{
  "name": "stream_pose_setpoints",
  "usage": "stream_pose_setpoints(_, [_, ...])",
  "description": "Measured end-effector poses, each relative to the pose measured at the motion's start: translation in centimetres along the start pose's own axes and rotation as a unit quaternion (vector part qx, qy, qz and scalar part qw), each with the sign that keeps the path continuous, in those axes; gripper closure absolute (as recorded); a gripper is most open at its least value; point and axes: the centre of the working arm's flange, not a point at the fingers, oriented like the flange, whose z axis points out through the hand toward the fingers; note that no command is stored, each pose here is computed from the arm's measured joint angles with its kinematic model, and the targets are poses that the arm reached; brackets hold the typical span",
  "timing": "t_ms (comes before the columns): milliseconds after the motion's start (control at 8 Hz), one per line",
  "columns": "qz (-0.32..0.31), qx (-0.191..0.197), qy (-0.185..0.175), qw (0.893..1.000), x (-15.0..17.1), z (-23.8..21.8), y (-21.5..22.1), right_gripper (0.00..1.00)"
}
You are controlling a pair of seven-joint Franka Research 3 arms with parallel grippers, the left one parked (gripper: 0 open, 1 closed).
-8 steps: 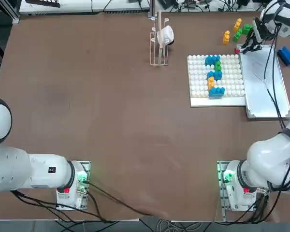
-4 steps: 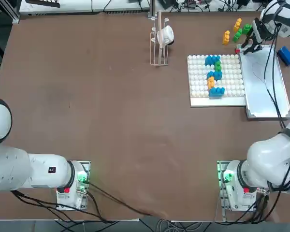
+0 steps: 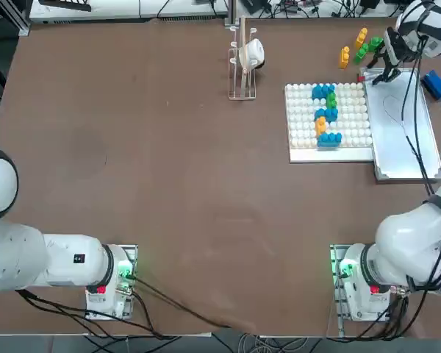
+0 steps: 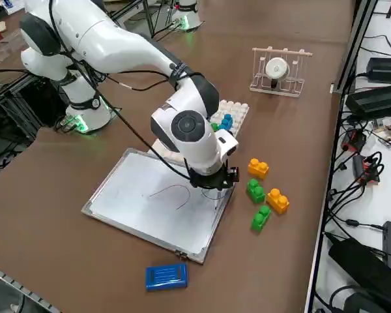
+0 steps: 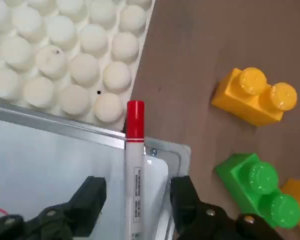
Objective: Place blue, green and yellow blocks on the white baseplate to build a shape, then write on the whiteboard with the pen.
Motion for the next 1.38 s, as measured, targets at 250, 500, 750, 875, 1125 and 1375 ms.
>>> stream_pose_setpoints(250, [-0.003,0.000,0.000,1.000,0.3,-1.2,0.2,0.00])
stream_pose_setpoints(500, [-0.001,0.004,-0.002,1.000,1.2,-4.6,0.5,0.00])
stream_pose_setpoints(750, [0.048,0.015,-0.002,0.999,2.4,-9.1,0.1,0.00])
stream_pose_setpoints(875, [0.079,0.017,-0.009,0.997,3.5,-11.5,0.2,0.00])
stream_pose_setpoints(1125, [0.184,0.026,-0.028,0.982,7.3,-16.1,0.7,0.00])
stream_pose_setpoints(1375, [0.306,0.031,-0.048,0.950,12.2,-19.9,1.2,0.00])
